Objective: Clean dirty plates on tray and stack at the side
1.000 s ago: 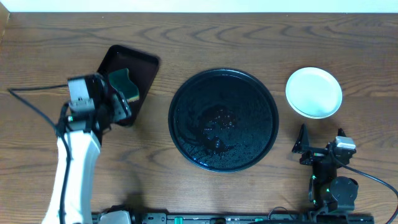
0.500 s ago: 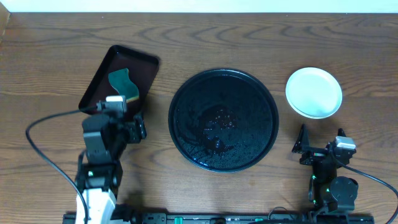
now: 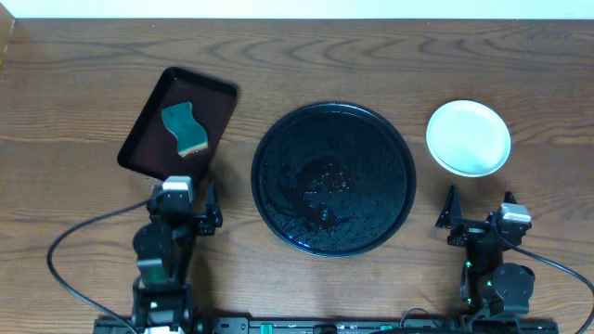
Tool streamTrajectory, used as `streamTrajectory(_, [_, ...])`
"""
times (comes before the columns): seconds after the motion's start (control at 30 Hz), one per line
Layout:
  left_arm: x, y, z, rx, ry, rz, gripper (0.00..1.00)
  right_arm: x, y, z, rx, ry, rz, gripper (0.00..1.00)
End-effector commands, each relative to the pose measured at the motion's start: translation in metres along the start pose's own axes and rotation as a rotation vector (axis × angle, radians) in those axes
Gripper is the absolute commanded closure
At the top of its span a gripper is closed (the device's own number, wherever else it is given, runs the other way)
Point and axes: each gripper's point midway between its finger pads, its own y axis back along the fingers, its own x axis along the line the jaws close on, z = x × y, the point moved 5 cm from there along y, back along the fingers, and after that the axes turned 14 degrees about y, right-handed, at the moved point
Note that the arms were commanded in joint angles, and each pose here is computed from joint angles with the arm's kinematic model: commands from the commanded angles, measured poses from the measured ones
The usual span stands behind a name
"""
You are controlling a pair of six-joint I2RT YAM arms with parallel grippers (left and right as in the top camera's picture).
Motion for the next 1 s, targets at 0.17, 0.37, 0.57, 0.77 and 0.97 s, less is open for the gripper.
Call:
streamTrajectory(0.17, [0.003, 0.008, -0.002, -0.083, -0.028, 0.005, 0.21, 0.0, 0.0, 0.0, -0.002, 0.015, -0.002, 0.01])
streamTrajectory(0.37, [0.01, 0.012, -0.009, -0.061, -0.022, 0.061, 0.21, 0.001, 0.0, 0.0, -0.002, 0.015, -0.002, 0.01])
streamTrajectory(0.57, [0.023, 0.02, -0.031, 0.031, 0.005, 0.148, 0.21, 0.0, 0.0, 0.0, -0.002, 0.015, -0.002, 0.01])
streamTrajectory(0.77, [0.019, 0.024, -0.018, -0.045, 0.008, 0.13, 0.21, 0.001, 0.0, 0.0, -0.002, 0.015, -0.002, 0.01])
streamTrajectory(0.97, [0.015, 0.028, -0.009, -0.101, 0.004, 0.111, 0.21, 0.001, 0.0, 0.0, -0.002, 0.015, -0.002, 0.01])
